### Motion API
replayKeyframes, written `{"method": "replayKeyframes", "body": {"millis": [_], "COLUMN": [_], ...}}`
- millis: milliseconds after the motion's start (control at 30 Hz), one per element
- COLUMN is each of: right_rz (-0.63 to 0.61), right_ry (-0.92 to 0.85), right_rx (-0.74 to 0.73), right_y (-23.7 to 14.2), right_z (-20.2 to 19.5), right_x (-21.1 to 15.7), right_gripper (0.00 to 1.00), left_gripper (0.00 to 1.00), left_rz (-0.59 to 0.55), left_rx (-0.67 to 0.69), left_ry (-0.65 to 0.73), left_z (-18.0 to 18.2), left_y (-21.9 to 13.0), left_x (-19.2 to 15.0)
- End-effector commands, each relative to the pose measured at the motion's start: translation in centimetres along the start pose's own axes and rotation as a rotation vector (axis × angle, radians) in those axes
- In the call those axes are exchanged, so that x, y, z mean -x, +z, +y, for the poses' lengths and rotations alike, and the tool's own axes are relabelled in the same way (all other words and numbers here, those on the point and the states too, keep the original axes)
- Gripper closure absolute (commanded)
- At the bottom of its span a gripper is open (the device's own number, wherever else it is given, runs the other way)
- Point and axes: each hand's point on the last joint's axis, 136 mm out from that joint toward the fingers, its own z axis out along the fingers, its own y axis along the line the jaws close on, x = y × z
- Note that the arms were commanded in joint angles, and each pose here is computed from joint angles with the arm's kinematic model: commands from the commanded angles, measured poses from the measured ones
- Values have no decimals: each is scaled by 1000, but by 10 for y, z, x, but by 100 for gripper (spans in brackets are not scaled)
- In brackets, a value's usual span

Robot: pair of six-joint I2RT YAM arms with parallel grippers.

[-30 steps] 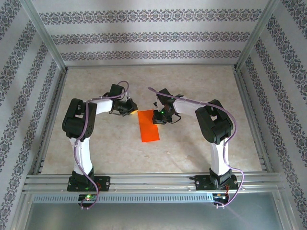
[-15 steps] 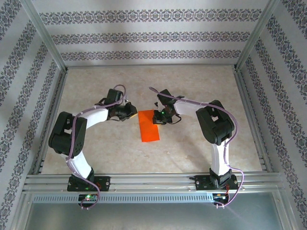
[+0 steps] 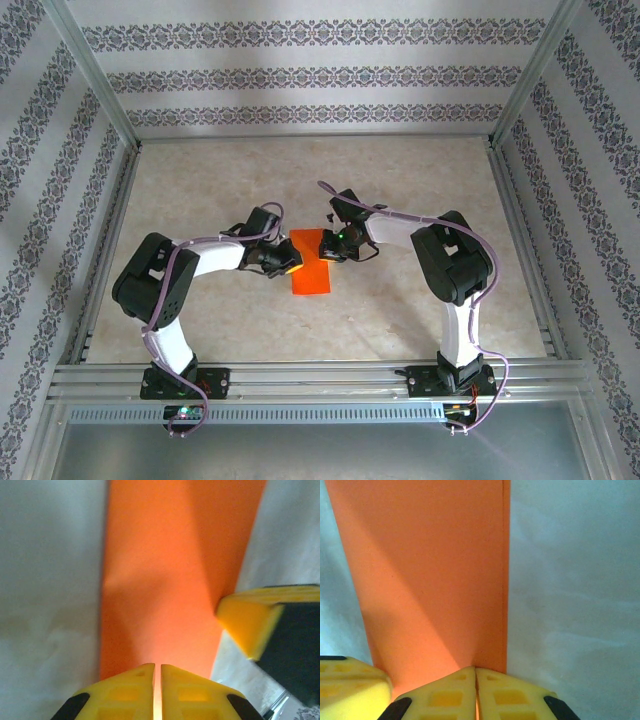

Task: Fold a paper plane with a square sheet of paper (pick it up from the middle)
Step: First fold the square sheet of paper in half at the center of the table.

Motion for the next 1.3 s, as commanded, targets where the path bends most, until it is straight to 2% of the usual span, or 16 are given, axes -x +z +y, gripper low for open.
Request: {"method": "replayKeyframes", "body": {"millis": [0,200,467,600,733,900,1000,1133,1267], "right_rz": [196,202,196,179,120,-22,-72,-84,-93], "right_ry": [189,208,227,225,185,113,94,139,178], "right_rx": [-433,-439,-443,-411,-303,-108,11,116,121], "right_y": [30,33,33,30,15,-28,-49,-58,-59], "right_z": [-126,-128,-130,-121,-85,-26,-7,-7,-20], "right_x": [-74,-79,-83,-78,-53,-14,-8,-16,-26], "right_gripper": [90,90,90,90,87,77,71,66,59], "left_gripper": [89,89,89,88,88,88,89,89,89], "left_rz": [58,83,111,46,-64,-137,-150,-120,-98], "left_rx": [67,177,214,185,123,51,26,-46,-44], "left_ry": [-26,2,60,122,167,164,162,149,136], "left_z": [19,40,45,23,-7,-32,-42,-57,-55], "left_y": [6,-4,-28,-45,-55,-46,-37,-20,-9], "left_x": [-23,-47,-70,-58,-33,-8,2,7,10]}}
